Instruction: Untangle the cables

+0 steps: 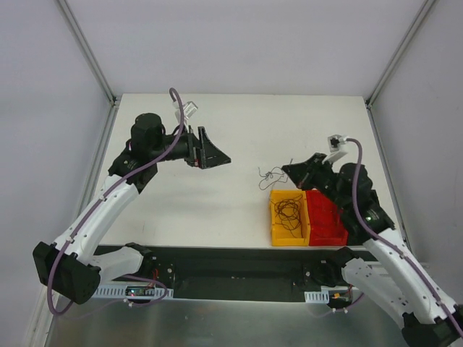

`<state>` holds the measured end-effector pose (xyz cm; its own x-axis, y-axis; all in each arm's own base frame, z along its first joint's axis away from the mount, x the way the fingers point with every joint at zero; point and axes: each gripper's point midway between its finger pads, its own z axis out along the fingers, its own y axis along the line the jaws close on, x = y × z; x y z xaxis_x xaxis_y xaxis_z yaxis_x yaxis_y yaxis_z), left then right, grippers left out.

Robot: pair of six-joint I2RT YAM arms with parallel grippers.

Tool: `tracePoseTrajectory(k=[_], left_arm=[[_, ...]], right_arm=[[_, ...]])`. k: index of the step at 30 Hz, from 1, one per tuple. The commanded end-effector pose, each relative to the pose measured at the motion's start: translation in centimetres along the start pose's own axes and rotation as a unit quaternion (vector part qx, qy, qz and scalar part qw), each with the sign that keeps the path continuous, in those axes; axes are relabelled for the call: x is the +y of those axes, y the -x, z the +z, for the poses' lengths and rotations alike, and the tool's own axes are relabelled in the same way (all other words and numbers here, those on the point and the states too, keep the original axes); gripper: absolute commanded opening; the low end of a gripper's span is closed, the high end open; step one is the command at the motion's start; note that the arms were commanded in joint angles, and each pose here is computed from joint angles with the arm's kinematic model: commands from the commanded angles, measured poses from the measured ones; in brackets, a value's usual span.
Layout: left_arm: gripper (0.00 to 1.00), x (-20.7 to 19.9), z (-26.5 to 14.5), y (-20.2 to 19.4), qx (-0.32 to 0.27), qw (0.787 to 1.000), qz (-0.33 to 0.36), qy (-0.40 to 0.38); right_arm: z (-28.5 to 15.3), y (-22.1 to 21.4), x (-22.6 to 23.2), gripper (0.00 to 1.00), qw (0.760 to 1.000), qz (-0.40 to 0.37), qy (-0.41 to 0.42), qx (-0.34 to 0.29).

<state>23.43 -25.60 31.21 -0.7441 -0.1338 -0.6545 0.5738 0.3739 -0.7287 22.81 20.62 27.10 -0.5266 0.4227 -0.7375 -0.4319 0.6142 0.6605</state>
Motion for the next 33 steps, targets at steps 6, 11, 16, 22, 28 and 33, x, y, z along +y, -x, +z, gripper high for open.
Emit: tracePoseTrajectory(k=[6,11,16,22,28,33], left_arm=[[0.99,-1.1,-1.2,1.5,-0.008,0.991,0.135,-0.002],[0.99,1.2,-0.7,-0.5,0.003,0.983,0.178,0.047],[0.99,-0.4,-1.2,-2.7,0.015,0.969,0.238,0.058],[0.99,-2.7,-2.0,-3.7,0.003,0.961,0.274,0.046],[0.99,-4.5,-2.5,-4.3,-0.003,0.957,0.289,0.036],[0.99,-4.4,-2.7,-4.4,-0.009,0.953,0.297,0.051]], right_arm=[[-14.3,5.3,-11.4,0.00,0.895,-0.124,-0.427,-0.028],[-20.1,7.9,-14.1,0.00,0.808,-0.104,-0.576,-0.069],[-23.6,9.8,-16.4,0.00,0.733,-0.059,-0.671,-0.100],[-25.3,10.2,-19.2,0.00,0.672,-0.034,-0.736,-0.080],[-25.6,6.9,-22.1,0.01,0.640,-0.023,-0.767,-0.037],[-24.9,3.2,-24.9,0.01,0.625,0.012,-0.781,0.009]])
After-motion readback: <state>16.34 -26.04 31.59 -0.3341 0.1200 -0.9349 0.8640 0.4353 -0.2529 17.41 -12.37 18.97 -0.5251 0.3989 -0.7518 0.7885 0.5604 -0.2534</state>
